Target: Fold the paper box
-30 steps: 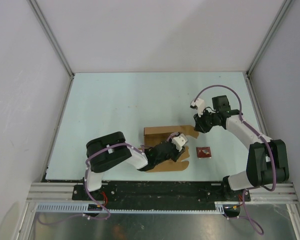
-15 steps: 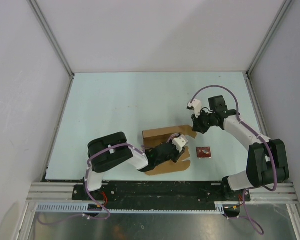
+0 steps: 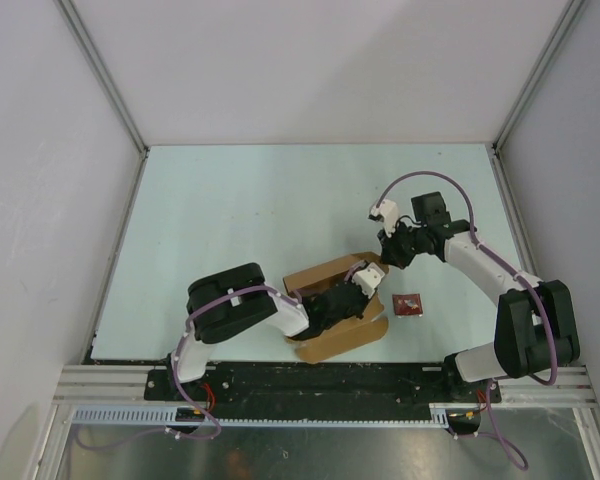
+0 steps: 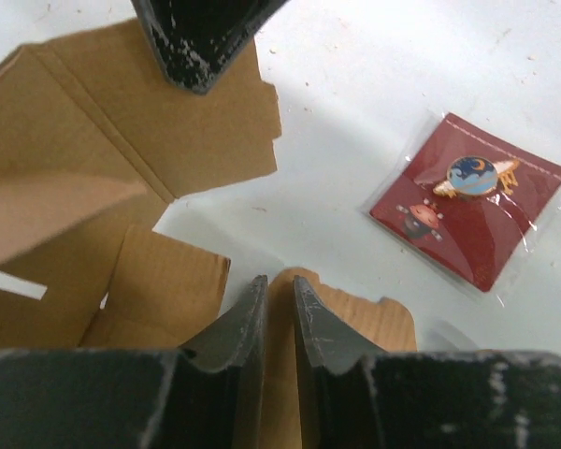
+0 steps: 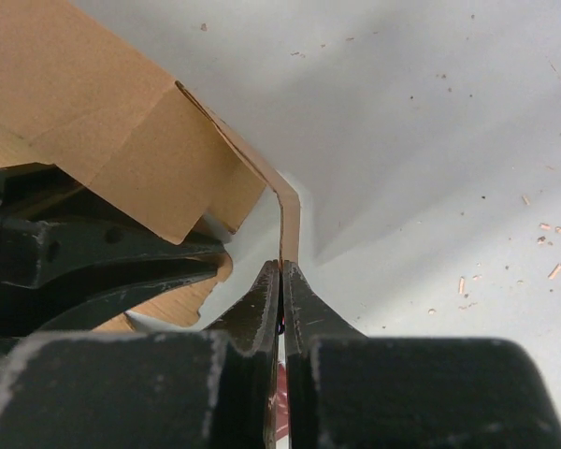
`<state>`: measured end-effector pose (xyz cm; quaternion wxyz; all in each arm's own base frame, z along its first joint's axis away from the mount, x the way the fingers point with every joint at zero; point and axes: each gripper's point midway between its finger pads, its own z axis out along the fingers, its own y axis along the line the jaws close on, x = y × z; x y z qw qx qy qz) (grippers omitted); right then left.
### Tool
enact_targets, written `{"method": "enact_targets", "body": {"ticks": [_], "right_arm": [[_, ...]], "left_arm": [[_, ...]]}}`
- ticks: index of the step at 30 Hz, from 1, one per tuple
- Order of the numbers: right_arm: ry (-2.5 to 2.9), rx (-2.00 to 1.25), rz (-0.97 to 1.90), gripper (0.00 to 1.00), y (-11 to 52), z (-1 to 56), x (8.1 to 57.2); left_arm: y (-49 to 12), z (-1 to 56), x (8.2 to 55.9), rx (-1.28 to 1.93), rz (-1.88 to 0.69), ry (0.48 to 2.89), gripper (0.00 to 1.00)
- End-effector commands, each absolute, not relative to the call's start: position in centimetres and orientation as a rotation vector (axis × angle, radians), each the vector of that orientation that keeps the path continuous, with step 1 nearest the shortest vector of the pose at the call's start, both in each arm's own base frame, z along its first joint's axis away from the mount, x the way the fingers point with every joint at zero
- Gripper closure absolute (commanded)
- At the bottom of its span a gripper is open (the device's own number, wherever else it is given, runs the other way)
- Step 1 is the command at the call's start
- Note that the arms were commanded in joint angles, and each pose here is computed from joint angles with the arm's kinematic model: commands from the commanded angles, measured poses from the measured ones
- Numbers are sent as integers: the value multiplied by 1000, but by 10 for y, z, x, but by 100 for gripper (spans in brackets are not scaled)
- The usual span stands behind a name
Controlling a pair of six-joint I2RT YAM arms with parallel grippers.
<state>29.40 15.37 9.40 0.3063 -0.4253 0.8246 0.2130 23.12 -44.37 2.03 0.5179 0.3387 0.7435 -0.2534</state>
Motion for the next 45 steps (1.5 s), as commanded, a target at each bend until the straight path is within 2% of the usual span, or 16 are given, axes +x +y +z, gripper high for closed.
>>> {"method": "enact_targets", "body": {"ticks": [1, 6, 12, 29, 35, 45], "right_arm": [[2119, -1128, 597, 100, 166, 115, 297], [2130, -1148, 622, 100, 167, 113, 289], [2111, -1099, 588, 100, 164, 117, 305], [2036, -1090, 419, 100, 153, 108, 350], [2017, -1099, 402, 100, 152, 107, 356], [1953, -1142, 387, 100, 155, 118, 373]], "left_arm": [[-440, 8, 246, 776, -495, 1835, 79], [-443, 4, 250, 773, -471, 1850, 80], [-441, 16, 248, 758, -487, 1842, 79], [-440, 109, 239, 734, -616, 1685, 65], [-430, 102, 236, 735, -602, 1701, 63], [-409, 51, 230, 757, -538, 1807, 66]]}}
